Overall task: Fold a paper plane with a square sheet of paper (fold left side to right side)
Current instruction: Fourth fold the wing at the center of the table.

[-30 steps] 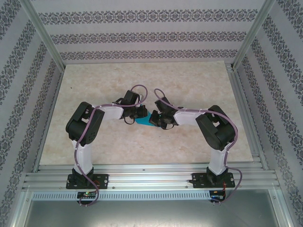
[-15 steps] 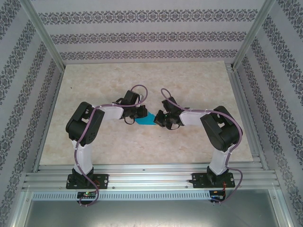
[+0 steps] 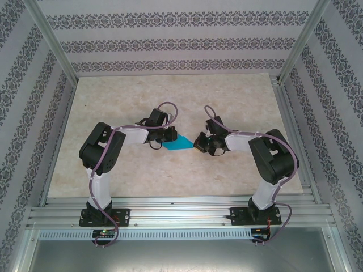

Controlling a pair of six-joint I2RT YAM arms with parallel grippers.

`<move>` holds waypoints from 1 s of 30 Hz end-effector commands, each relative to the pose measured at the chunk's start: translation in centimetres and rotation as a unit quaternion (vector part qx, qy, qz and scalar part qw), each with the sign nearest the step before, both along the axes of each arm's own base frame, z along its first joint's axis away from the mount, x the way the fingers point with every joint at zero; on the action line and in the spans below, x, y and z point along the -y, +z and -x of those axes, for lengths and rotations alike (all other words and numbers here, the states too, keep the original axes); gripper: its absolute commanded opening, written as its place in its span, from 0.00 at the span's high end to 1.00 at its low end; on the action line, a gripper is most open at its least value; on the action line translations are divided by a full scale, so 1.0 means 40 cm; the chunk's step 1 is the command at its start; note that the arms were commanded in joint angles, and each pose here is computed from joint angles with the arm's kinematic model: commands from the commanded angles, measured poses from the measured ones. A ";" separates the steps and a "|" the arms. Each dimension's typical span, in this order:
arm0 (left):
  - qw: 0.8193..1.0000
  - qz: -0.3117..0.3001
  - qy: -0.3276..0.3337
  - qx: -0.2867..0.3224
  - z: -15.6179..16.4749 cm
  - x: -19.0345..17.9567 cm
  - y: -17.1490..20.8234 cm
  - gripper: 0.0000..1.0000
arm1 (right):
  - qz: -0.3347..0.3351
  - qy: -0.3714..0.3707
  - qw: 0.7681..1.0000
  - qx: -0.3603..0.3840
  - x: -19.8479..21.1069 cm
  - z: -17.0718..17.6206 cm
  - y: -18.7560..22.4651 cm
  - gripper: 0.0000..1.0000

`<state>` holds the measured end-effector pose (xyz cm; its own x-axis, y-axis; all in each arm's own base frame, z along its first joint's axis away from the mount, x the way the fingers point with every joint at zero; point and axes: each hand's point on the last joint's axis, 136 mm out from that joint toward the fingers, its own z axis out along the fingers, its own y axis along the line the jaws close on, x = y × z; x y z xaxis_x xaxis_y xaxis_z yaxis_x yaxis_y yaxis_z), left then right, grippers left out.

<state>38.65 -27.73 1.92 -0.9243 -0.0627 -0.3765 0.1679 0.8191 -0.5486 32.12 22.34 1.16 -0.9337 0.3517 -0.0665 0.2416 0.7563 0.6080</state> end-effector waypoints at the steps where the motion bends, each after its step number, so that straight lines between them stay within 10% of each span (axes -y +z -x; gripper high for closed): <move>1: 0.996 -0.074 0.024 -0.039 0.044 -0.084 -0.094 0.90 | 0.097 -0.022 0.993 -0.066 0.135 0.084 -0.071 0.96; 19: 0.995 0.076 0.024 0.066 0.035 -0.088 0.308 0.59 | 0.137 0.279 0.939 0.150 0.004 -0.001 0.164 0.55; 30: 0.992 0.030 0.098 0.070 0.157 -0.254 0.300 0.43 | 0.122 0.391 0.898 0.160 -0.140 -0.073 0.111 0.47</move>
<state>33.66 -19.39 15.17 -0.8205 -0.2434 -0.5173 0.1523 0.7792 -0.6080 35.46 27.49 6.68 -0.8338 -0.3898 -0.3909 -0.5247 0.7798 0.3416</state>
